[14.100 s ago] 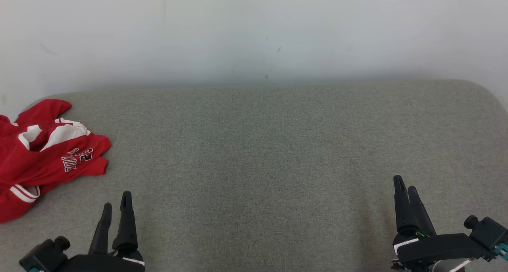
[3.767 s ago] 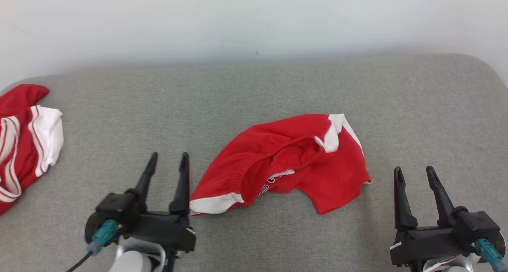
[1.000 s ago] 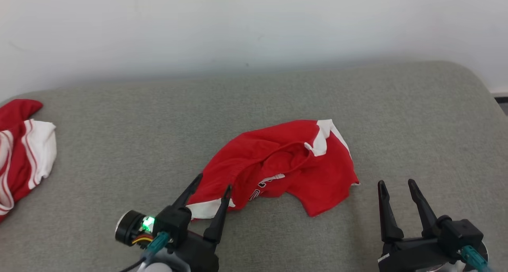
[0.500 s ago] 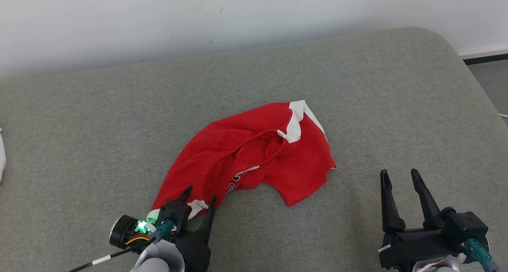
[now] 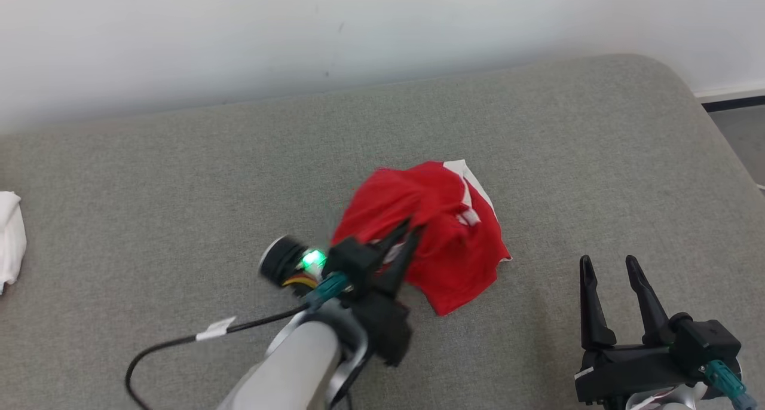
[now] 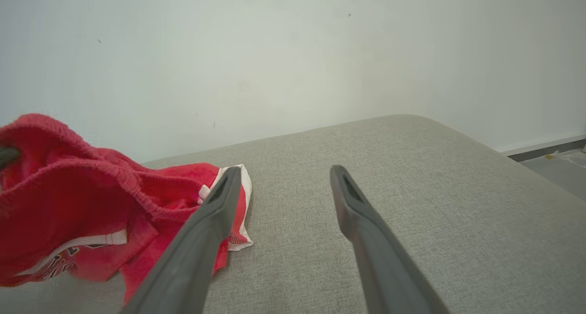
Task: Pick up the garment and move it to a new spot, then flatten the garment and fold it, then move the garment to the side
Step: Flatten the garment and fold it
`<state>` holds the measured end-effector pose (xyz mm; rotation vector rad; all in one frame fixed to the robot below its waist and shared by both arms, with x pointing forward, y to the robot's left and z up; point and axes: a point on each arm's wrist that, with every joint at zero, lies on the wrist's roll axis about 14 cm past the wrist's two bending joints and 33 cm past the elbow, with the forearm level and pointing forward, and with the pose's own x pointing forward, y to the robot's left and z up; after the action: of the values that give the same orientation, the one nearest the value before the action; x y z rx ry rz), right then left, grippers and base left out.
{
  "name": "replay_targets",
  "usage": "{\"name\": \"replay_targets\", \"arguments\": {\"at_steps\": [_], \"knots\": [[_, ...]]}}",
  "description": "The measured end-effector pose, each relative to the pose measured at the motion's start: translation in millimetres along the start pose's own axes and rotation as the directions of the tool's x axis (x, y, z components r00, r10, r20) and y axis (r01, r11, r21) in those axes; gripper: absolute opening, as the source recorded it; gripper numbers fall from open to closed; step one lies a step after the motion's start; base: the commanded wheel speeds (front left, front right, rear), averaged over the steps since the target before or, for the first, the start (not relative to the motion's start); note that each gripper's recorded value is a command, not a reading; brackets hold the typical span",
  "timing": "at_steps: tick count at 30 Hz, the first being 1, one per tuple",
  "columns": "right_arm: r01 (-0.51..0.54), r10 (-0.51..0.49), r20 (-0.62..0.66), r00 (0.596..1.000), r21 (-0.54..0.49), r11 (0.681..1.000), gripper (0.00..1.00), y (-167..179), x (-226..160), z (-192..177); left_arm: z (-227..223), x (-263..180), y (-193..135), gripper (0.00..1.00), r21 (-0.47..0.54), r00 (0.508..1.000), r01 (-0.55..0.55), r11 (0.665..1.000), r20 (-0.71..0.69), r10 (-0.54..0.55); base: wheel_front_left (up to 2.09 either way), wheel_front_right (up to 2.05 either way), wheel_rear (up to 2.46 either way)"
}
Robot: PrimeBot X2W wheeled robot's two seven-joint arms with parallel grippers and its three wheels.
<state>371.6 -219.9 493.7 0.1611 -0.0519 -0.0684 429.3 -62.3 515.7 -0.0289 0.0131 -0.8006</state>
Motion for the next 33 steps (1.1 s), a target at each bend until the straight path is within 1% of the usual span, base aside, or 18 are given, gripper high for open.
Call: {"name": "replay_targets", "arguments": {"at_steps": [3,5,8,11,14,17,20,22,23,24,26,28,31,33], "knots": [[-0.004,0.004,0.009,1.000,0.001,1.000,1.00,1.2,0.6,2.8,43.6,14.8,-32.1,0.00,0.016,0.989,0.117,0.993,0.093,-0.118,0.00,0.00,0.00],[-0.003,0.003,0.014,1.000,0.001,1.000,1.00,1.0,0.5,4.5,76.1,21.8,-55.9,0.00,0.007,0.965,0.204,0.979,0.166,-0.202,0.00,0.00,0.00],[0.008,-0.008,0.023,1.000,-0.002,1.000,1.00,-2.6,0.4,8.0,116.5,31.3,-81.4,0.00,0.036,0.923,0.301,0.953,0.240,-0.301,0.00,0.00,0.00],[0.029,-0.029,0.027,0.999,-0.004,1.000,1.00,-9.9,-2.4,9.9,145.2,39.2,-94.3,0.00,0.025,0.895,0.344,0.939,0.294,-0.336,0.00,0.00,0.00],[0.060,-0.060,0.026,0.998,-0.008,0.998,1.00,-20.0,-6.2,10.2,162.6,48.7,-94.8,0.00,0.011,0.888,0.339,0.941,0.328,-0.323,0.00,0.00,0.00],[0.081,-0.081,0.023,0.996,-0.010,0.997,1.00,-26.7,-7.4,9.2,154.0,59.0,-80.5,0.00,-0.020,0.912,0.289,0.957,0.309,-0.269,0.00,0.00,0.00],[0.093,-0.093,0.022,0.995,-0.014,0.996,1.00,-31.0,-6.9,8.5,131.1,64.3,-52.3,0.00,-0.072,0.948,0.200,0.977,0.264,-0.175,0.00,0.00,0.00],[0.089,-0.089,0.014,0.996,-0.019,0.996,1.00,-29.8,-6.2,5.6,110.3,62.1,-24.9,0.00,-0.112,0.971,0.114,0.987,0.224,-0.087,0.00,0.00,0.00],[0.076,-0.076,0.014,0.997,-0.020,0.997,1.00,-25.6,-2.9,5.1,84.4,53.6,5.6,0.00,-0.146,0.985,0.021,0.989,0.171,0.004,0.00,0.00,0.00],[0.067,-0.067,0.012,0.998,-0.021,0.998,1.00,-23.0,-1.2,4.3,70.6,46.6,23.3,0.00,-0.170,0.988,-0.037,0.985,0.142,0.061,0.00,0.00,0.00],[0.051,-0.051,0.007,0.999,-0.022,0.998,1.00,-17.6,2.0,2.4,40.0,27.3,56.4,0.00,-0.202,0.984,-0.149,0.968,0.071,0.166,0.00,0.00,0.00],[0.037,-0.037,0.005,0.999,-0.021,0.999,1.00,-13.4,5.0,1.1,13.9,3.9,85.9,0.00,-0.225,0.965,-0.252,0.941,0.009,0.261,0.00,0.00,0.00],[0.016,-0.016,-0.001,1.000,-0.020,1.000,1.00,-6.6,9.0,-1.5,-9.2,-32.4,121.3,0.00,-0.274,0.920,-0.386,0.881,-0.039,0.391,0.00,0.00,0.00],[0.002,-0.002,-0.003,1.000,-0.020,1.000,1.00,-2.3,11.6,-2.7,-24.1,-57.2,134.7,0.00,-0.304,0.889,-0.451,0.839,-0.068,0.454,0.00,0.00,0.00]]}}
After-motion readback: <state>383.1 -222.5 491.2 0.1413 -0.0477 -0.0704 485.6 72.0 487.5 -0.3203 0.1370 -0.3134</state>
